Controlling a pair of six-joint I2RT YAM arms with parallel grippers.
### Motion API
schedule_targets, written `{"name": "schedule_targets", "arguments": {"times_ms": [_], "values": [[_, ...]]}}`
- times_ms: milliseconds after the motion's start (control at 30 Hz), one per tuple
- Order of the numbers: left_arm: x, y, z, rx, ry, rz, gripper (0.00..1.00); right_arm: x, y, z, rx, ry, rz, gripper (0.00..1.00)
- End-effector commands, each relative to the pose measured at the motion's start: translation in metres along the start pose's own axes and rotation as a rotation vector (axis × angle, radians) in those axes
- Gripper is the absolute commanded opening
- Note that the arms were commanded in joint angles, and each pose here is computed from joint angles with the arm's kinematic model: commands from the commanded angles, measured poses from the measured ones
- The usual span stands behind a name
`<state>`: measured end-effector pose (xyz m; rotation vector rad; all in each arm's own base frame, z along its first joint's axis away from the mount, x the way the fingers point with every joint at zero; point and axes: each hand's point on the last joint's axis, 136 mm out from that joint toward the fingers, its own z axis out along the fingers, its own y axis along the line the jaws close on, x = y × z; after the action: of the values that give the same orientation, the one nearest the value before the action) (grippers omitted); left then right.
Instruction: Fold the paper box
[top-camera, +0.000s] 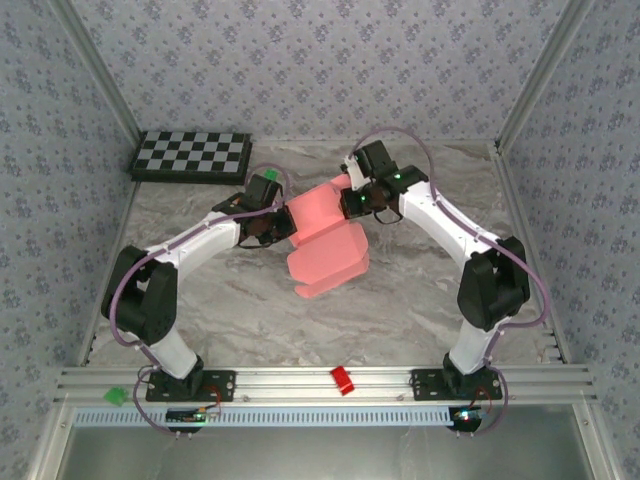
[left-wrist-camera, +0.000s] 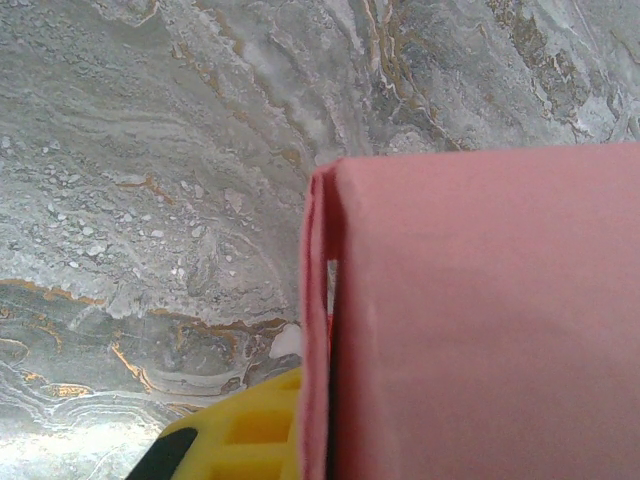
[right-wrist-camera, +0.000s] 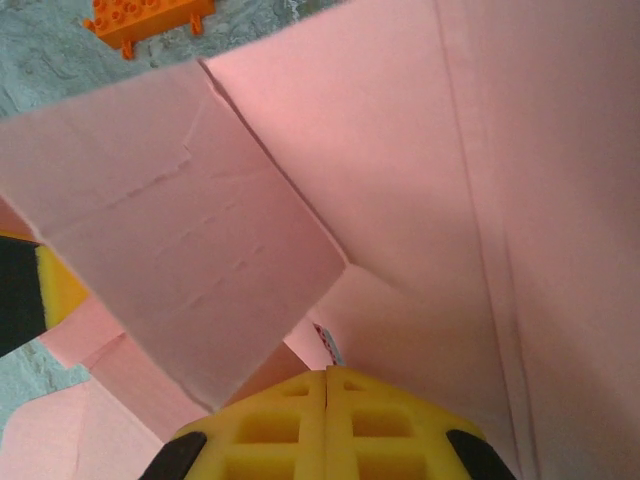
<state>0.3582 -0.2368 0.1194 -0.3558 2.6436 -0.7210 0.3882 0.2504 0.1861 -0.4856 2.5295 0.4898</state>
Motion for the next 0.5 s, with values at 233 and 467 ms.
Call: {"name": "schedule_targets", "arguments": {"times_ms": [233, 467], "values": [[-0.003, -0.007, -0.008, 0.028, -0.015, 0.010, 0.00, -0.017, -0.001, -0.034, 0.101, -0.101, -0.075, 0.21], [-0.005, -0.007, -0.010, 0.018, -0.026, 0.023, 0.00, -0.019, -0.005, -0.068, 0.114, -0.180, -0.088, 0.36]]}}
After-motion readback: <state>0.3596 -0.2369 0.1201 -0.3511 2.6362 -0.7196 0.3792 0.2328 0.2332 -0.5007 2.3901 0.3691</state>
